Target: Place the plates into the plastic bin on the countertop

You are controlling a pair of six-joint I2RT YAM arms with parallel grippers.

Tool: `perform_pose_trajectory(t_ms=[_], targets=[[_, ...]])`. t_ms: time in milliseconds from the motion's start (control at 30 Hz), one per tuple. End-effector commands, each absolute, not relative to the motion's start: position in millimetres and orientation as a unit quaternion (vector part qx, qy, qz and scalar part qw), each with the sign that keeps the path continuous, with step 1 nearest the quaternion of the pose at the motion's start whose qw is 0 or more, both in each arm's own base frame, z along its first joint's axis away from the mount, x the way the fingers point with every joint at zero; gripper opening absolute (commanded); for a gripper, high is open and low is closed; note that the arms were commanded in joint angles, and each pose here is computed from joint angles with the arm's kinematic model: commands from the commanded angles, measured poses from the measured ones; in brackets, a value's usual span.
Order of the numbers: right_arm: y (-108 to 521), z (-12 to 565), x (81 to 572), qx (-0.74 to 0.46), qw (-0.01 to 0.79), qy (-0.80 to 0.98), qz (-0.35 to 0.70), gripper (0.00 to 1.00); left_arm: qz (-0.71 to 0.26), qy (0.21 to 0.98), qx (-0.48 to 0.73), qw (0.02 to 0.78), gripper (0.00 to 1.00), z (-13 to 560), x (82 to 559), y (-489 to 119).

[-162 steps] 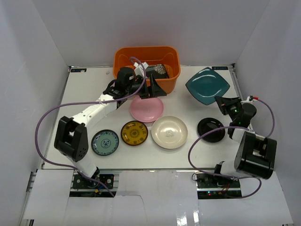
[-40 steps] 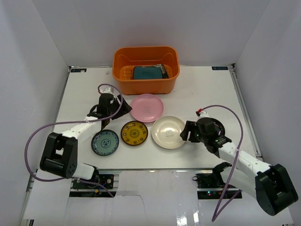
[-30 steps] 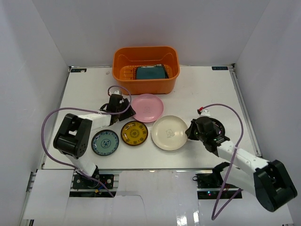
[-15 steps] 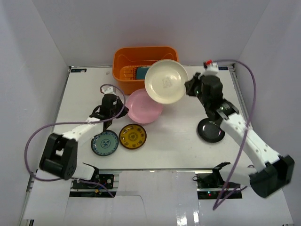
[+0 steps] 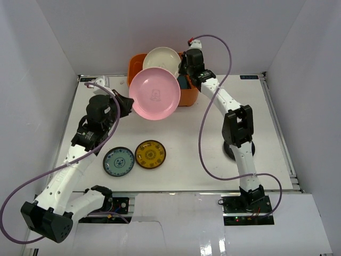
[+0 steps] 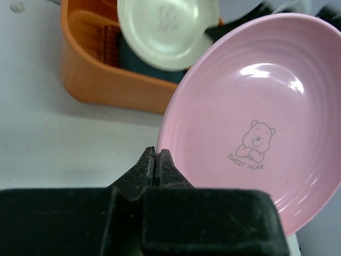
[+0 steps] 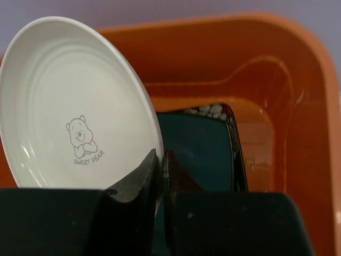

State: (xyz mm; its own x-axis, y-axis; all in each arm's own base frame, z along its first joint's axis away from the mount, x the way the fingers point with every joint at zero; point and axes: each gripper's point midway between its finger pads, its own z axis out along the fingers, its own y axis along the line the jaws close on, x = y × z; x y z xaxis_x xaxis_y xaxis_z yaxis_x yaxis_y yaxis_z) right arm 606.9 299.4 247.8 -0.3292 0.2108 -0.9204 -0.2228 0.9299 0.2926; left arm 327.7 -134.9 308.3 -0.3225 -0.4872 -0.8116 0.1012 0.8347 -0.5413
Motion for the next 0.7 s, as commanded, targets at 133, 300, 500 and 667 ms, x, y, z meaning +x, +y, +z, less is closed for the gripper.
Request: perform_pose_trajectory(t_ms=[133, 300, 500, 667], targets=[[284.8, 268.3, 609.7, -0.005, 0.573, 0.783, 0.242, 0.69, -0.23, 0.756, -0.117, 0.602, 0.0, 364.7, 400.6, -150.0], [216.3, 321.6, 553.9, 0.023, 0.602, 0.752, 0.268, 0.71, -0.213, 0.775, -0.108, 0.586, 0.0, 344.6, 472.2, -174.9], [129.2, 285.9, 438.0, 0.065, 0.593, 0.773, 0.217, 0.58, -0.188, 0.818, -0.117, 0.531, 0.0, 272.9, 560.7, -193.7], [69.7, 204.4, 347.1, 0.13, 0.565, 0.799, 0.158, 0.51, -0.183, 0.824, -0.126, 0.522, 0.0, 249.2, 601.8, -195.3]])
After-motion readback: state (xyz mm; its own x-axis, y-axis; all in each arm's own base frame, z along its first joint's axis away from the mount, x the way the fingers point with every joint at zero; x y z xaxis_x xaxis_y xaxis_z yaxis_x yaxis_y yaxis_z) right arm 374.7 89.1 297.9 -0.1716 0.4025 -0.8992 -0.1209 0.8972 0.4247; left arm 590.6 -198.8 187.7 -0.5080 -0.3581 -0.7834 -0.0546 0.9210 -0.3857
